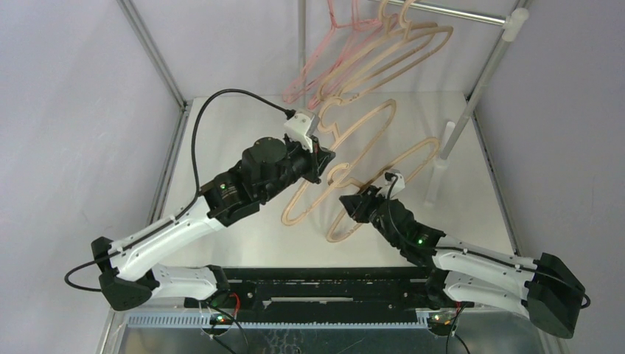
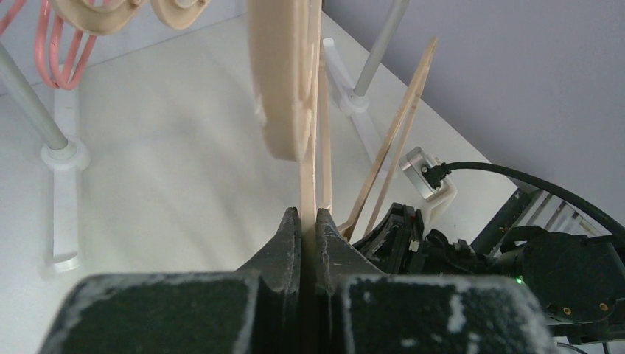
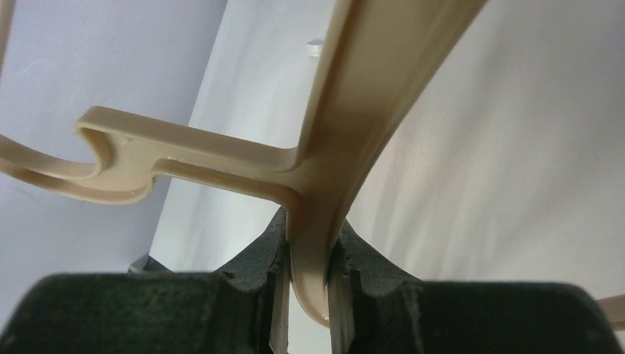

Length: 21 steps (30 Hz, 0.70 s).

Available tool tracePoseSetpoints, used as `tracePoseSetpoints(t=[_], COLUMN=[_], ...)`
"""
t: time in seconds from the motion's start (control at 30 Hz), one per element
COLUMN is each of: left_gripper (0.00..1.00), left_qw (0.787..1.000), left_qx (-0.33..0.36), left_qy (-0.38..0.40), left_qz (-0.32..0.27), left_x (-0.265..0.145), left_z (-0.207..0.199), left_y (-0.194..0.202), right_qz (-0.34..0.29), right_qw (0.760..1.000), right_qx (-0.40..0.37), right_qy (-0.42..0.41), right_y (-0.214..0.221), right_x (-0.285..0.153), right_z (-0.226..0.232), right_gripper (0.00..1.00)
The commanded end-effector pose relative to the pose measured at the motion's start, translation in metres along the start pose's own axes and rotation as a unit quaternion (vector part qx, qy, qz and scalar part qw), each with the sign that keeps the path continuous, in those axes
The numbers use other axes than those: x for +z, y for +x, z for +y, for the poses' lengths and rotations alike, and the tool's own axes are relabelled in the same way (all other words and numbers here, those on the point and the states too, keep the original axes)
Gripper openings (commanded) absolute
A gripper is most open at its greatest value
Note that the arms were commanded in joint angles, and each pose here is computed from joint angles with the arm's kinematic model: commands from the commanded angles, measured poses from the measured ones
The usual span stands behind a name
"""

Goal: Organize the hangers

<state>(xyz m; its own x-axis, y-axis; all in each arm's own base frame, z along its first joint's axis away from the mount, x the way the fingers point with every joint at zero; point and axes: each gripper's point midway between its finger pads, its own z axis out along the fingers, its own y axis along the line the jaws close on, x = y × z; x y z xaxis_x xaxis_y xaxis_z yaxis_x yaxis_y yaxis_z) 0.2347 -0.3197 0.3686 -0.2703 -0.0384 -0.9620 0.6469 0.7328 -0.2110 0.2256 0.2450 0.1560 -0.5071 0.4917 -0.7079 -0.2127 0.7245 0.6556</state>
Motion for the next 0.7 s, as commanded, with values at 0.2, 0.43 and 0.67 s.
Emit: tracePoseSetpoints(t=[0.2,0.43,0.67], left_gripper=[0.0,0.0,0.0], left_qw=[0.998,0.997,0.994], left_qx=[-0.027,-0.013,0.016], left_qy=[0.02,0.01,-0.054], left_qz=[-0.048,-0.08,-0.094], left_x=[-0.012,-0.034,-0.042], left_z=[-0.01,-0.004,0.025], left_y=[-0.021,-0.053,-0.07], right_qz=[-0.028,-0.018,-0.028], right_qw=[0.998,1.0,0.999], right_qx=[0.001,-0.002,-0.007], right_qy=[-0.052,0.007,0.037], right_y=[-0.028,-0.02,-0.029], right_x=[0.022,0.039,0.027], right_z=[0.051,0.013,-0.012], right_gripper=[0.0,0.0,0.0])
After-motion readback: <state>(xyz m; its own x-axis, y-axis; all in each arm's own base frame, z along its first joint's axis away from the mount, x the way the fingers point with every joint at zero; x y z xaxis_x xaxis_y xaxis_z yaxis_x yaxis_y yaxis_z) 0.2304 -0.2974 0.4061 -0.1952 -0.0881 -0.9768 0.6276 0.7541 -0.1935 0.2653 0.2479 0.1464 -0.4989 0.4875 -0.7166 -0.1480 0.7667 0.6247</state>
